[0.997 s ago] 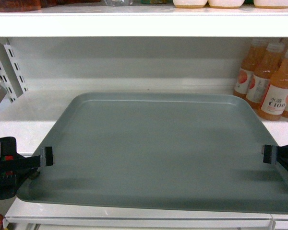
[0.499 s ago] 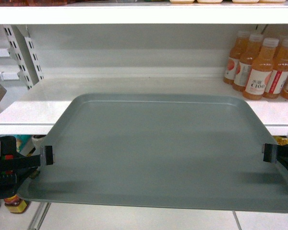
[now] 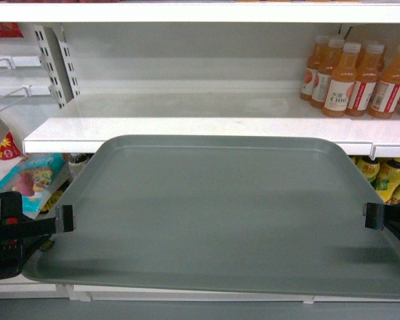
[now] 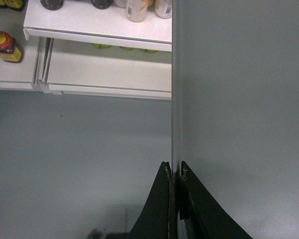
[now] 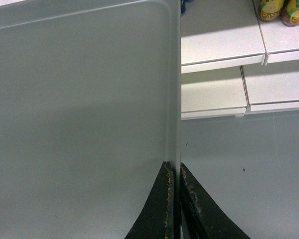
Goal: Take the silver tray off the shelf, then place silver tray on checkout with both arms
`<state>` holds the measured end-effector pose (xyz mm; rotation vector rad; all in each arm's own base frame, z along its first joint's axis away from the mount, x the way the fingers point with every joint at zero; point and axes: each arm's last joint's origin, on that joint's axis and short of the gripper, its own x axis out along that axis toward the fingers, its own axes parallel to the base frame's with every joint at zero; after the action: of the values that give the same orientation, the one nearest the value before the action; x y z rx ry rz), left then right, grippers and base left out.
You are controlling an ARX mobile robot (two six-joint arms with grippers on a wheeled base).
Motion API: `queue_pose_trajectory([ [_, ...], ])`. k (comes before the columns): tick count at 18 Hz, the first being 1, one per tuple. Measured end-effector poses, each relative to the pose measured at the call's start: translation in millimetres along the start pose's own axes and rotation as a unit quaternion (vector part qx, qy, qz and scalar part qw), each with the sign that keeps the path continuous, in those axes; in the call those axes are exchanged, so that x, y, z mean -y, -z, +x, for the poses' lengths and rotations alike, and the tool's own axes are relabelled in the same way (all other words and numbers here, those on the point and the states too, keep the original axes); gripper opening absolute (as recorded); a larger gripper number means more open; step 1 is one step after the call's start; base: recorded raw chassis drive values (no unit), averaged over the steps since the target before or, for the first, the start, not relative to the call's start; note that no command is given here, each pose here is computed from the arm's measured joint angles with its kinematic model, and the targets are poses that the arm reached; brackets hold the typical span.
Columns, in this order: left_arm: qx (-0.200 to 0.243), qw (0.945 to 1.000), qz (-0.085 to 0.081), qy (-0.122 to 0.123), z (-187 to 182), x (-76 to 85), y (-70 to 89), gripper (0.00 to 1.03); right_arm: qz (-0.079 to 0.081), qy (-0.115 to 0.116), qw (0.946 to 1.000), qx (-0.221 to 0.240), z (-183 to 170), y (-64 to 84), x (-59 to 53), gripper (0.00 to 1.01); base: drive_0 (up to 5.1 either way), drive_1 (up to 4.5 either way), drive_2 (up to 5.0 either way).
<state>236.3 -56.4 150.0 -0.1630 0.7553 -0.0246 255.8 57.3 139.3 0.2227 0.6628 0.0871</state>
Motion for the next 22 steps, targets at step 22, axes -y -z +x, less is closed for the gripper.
queue_pose_trajectory([
  [22, 0.002, 1.0, -0.001, 0.0, -0.1, 0.0, -0.5, 0.03, 0.001, -0.001, 1.0, 0.002, -0.1, -0.6, -0.3, 0.03, 0.1, -3.96, 4.1],
])
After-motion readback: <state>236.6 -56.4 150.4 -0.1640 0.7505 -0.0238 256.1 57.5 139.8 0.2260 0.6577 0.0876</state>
